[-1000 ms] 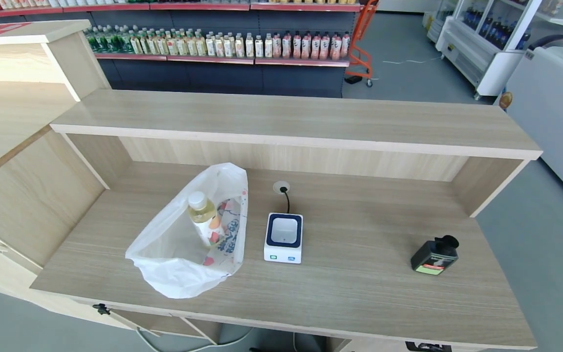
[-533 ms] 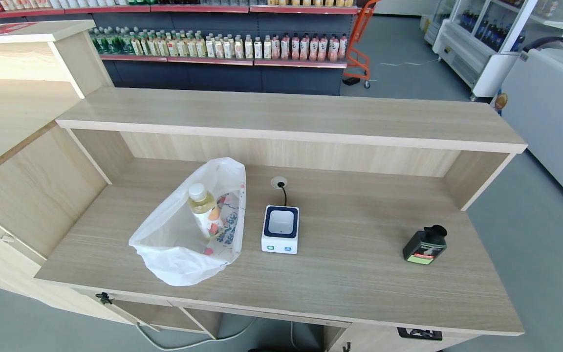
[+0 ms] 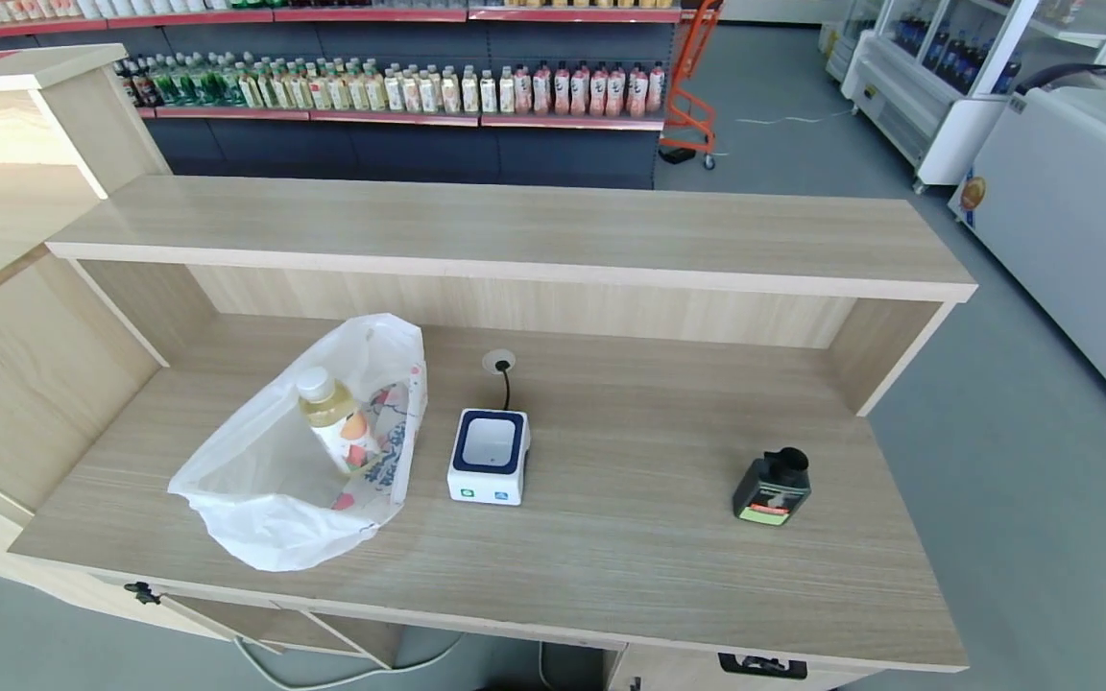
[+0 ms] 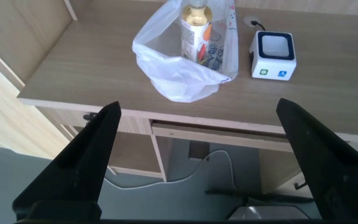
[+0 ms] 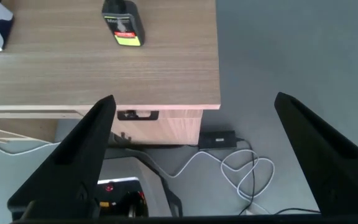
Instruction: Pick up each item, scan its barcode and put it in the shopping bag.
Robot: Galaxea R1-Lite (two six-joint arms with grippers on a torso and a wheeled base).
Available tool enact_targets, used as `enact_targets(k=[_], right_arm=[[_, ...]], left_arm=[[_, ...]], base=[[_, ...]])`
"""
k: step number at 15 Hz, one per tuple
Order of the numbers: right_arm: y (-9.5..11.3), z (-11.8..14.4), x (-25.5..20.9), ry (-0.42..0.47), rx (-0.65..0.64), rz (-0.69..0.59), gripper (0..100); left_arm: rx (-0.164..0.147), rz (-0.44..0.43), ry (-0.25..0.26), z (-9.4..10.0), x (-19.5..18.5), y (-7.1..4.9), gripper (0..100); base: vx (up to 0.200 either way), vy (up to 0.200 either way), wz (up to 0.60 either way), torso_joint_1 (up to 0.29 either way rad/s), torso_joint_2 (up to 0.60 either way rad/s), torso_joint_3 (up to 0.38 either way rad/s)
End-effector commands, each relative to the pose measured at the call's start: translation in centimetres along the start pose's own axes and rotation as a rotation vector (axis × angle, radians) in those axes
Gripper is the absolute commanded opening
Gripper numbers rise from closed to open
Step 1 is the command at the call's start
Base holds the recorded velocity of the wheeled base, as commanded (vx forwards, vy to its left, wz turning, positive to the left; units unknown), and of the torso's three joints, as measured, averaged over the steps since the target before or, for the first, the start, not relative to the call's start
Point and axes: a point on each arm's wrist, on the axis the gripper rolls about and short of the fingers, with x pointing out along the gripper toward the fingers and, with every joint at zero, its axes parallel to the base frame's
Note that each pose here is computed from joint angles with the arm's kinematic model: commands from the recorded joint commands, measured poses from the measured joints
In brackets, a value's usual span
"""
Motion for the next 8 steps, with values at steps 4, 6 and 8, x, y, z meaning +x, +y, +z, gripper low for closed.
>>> enact_targets(k=[4,6,8], right_arm=[[1.6,12.0,18.2,0.527,-0.256,-0.07,100],[1.8,10.9,21.5,0.622,-0.328,-0.035,100],[3.3,9.6,24.6,0.6,-0.382,0.023,100]], left_arm=[[-0.001,0.001,0.0,0.0,0.0,0.0,100],[-0.001,0.001,0.0,0.0,0.0,0.0,100],[-0.001,-0.001,0.0,0.0,0.0,0.0,100]], base=[[0.0,0.0,0.0,0.0,0.0,0.0],[0.0,0.0,0.0,0.0,0.0,0.0],[0.0,0.0,0.0,0.0,0.0,0.0]])
